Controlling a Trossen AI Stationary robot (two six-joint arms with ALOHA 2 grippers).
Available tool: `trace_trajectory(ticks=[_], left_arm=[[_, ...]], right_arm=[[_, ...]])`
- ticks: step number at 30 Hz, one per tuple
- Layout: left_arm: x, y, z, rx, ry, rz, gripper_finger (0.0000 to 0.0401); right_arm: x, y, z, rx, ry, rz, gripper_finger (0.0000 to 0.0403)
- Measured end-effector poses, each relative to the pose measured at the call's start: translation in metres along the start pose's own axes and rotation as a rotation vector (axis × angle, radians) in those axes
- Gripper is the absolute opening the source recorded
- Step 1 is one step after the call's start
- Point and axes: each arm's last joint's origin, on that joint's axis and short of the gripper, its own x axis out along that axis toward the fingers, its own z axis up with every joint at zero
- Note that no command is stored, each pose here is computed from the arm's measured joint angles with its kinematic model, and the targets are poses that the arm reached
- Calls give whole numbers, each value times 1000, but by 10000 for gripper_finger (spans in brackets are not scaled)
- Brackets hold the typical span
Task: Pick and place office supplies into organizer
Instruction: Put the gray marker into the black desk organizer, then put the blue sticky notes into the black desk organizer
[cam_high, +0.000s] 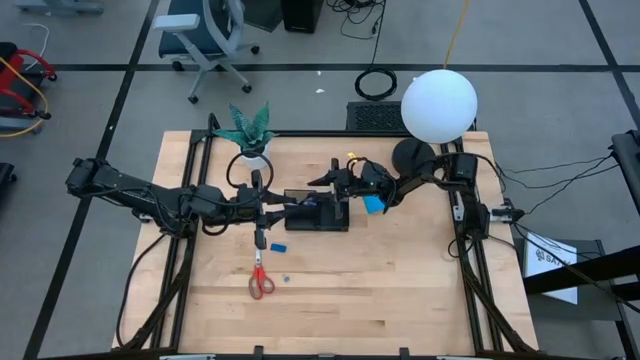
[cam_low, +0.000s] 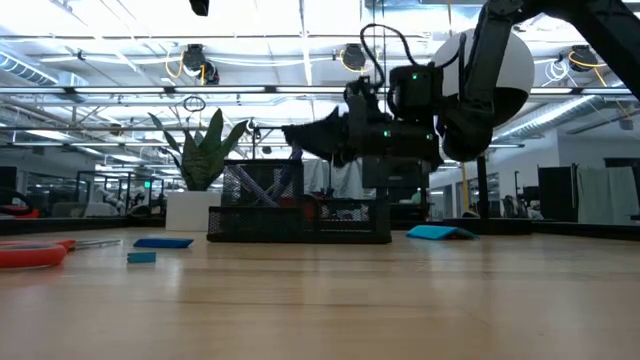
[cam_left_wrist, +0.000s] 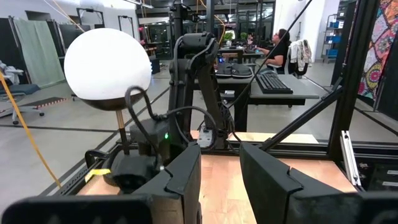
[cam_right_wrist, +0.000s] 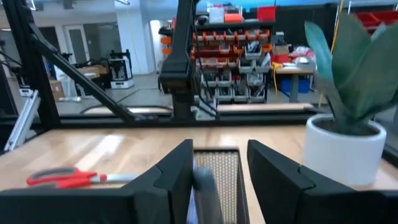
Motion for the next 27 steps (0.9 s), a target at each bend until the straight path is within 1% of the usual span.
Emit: trace_trajectory(ticks=[5,11,15,19,21,24,27], left_arm=[[0,0,0,0,0,0,120],[0,0,0,0,1,-1,120],[0,0,0,0,1,0,120],[0,0,0,0,1,-1,120],[0,0,0,0,1,-1,120],[0,0,0,0,0,-1,120],[0,0,0,-5,0,-2,120]], right_arm=[[1,6,20,-8,-23,15,140],[-1,13,44,-4,26,26,139],[-5,21,63,-57,73,39,137],[-12,37,82,-151,137,65,137],[-16,47,92,-217,185,44,136],[-26,63,101,-349,301,-32,135],[-36,81,102,-498,474,-145,135]])
